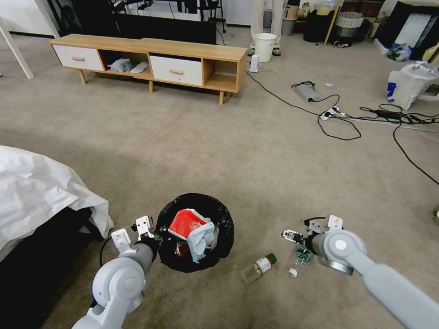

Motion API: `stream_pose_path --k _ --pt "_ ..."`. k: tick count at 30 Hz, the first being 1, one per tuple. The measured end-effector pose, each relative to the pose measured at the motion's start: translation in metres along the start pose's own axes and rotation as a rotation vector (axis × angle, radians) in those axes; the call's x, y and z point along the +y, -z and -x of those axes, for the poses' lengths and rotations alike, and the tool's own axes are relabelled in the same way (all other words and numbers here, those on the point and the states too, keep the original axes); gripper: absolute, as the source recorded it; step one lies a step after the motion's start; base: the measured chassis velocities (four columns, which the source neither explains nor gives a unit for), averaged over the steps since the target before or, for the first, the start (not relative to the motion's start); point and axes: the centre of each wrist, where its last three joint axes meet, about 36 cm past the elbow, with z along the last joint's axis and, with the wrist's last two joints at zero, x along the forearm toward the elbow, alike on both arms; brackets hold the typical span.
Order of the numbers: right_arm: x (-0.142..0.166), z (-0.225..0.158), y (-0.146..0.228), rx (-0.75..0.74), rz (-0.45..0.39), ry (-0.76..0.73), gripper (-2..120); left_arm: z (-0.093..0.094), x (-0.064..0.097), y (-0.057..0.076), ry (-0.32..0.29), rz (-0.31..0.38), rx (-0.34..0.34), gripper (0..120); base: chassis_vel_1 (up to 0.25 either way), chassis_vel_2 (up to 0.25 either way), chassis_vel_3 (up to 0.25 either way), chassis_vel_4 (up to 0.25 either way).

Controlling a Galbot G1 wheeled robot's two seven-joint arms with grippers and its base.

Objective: Pick up the trash bin and place the garbage on the floor into it.

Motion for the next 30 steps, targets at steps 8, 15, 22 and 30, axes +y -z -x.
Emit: stream_pose_path --k 8,15,22,30 --pt "-0.006 0.012 -0.006 0.014 0.005 -0.025 100 0.0 0.001 0.0 0.002 -0.001 -0.002 0 0.0 0.0 0.0 0.0" --pt "-0.01 0.015 -0.005 0.012 0.01 -0.031 100 0.001 0.001 0.001 0.002 0.0 -0.002 0 0.0 0.0 0.0 0.0" --pt "-0.016 0.015 -0.002 0.005 0.025 -0.037 100 0.003 0.0 0.0 -0.001 -0.005 0.001 0 0.0 0.0 0.0 0.0" --pt "-0.025 0.021 -0.001 -0.001 0.048 -0.051 100 0.003 0.0 -0.004 0.004 -0.002 0.007 0 0.0 0.0 0.0 0.0"
